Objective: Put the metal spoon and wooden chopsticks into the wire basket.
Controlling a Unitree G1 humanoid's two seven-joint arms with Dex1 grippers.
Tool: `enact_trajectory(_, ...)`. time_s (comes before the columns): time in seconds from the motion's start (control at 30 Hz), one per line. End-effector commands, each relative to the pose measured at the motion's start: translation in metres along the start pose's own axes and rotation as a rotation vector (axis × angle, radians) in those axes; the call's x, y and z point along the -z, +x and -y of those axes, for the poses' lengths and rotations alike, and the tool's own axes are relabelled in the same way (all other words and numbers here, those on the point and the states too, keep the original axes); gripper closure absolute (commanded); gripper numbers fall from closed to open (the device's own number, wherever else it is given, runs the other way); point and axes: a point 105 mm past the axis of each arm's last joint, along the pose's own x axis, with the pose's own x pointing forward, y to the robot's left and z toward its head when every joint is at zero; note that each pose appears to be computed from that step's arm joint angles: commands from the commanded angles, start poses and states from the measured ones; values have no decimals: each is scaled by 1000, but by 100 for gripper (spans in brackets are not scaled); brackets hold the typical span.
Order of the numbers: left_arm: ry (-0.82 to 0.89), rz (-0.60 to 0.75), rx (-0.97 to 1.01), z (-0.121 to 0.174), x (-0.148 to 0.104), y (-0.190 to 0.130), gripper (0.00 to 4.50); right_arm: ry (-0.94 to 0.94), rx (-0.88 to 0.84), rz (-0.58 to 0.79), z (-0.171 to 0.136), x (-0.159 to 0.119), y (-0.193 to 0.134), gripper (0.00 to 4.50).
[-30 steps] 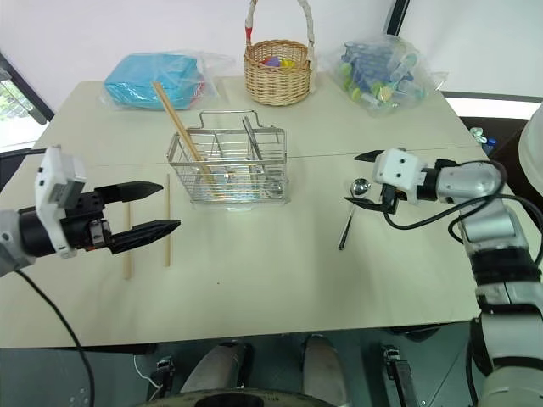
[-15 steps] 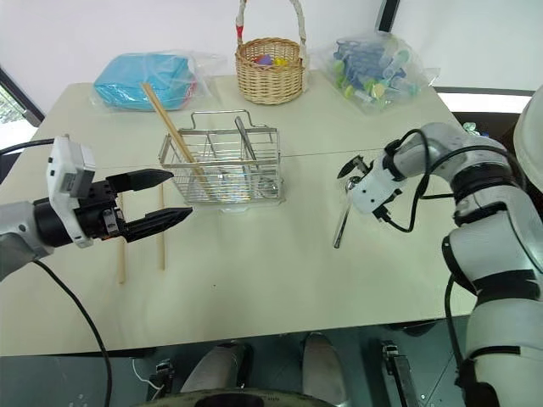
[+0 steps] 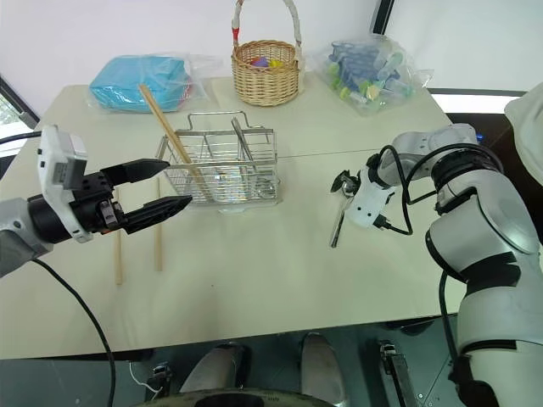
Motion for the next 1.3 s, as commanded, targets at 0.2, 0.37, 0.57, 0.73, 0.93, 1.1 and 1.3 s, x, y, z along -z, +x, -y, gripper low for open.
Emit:
enact_trajectory(0.2, 52, 46, -26, -4, -17, -3, 0, -49, 16, 78, 6, -17, 13, 369)
enact_trajectory(0.37, 55, 50, -29, -5, -19, -3, 0, -51, 31, 90, 9, -20, 14, 446)
enact_trajectory(0.57, 61, 60, -41, -8, -20, -2, 0, -63, 33, 74, 8, -17, 13, 446)
enact_trajectory(0.73, 64, 70, -45, -10, -22, -1, 0, -64, 23, 83, 6, -18, 13, 446)
enact_trajectory(0.93, 69, 76, -47, -11, -23, -1, 0, -41, 66, 79, 9, -16, 9, 446)
enact_trajectory(1.1, 85, 80, -59, -16, -27, -4, 0, 162, 303, 206, 41, -17, -28, 446)
enact_trajectory(1.3, 103, 85, -80, -27, -32, -7, 0, 490, 434, 449, 64, -7, -77, 446)
